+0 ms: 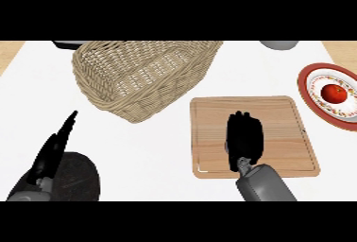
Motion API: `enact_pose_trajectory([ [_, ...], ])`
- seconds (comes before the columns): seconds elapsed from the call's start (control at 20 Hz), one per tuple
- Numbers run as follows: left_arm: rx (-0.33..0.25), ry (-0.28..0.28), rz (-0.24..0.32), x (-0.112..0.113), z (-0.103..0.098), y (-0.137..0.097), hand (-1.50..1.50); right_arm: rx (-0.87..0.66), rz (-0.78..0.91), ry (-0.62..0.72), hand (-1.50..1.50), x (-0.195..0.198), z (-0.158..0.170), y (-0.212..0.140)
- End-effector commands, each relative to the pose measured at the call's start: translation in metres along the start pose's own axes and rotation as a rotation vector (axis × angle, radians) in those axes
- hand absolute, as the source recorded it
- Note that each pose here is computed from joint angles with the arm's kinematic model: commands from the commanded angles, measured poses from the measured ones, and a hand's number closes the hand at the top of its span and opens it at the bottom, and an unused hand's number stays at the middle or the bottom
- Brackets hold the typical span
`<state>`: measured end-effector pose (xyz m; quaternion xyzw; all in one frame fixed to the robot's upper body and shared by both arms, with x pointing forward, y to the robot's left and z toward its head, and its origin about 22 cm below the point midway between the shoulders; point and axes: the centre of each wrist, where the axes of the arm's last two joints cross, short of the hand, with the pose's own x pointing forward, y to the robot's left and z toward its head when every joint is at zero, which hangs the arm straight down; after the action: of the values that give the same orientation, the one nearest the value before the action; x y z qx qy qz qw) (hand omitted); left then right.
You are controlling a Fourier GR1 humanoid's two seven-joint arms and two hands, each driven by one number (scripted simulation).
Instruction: Pick the eggplant from the cutting board and place it in the basket
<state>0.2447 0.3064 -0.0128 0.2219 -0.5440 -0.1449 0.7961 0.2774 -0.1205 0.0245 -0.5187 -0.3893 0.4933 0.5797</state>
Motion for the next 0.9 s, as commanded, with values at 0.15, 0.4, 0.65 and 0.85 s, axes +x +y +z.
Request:
enact_pose_trajectory([
  [0.15,-0.005,-0.015,-0.005,0.002,-0.003,-0.002,0.00,-0.078,-0.070,-0.447,1.50,-0.053,-0.057,-0.051],
  [0.4,-0.002,0.004,-0.022,0.000,0.002,-0.002,0.00,-0.233,-0.190,-0.570,1.50,-0.103,-0.097,-0.100],
  [0.65,0.007,0.015,-0.006,-0.009,0.003,-0.012,0.00,-0.408,-0.316,-0.623,1.50,-0.109,-0.106,-0.165],
  [0.85,-0.004,0.018,0.018,0.001,-0.006,0.001,0.00,-0.480,-0.353,-0.657,1.50,-0.112,-0.104,-0.211],
])
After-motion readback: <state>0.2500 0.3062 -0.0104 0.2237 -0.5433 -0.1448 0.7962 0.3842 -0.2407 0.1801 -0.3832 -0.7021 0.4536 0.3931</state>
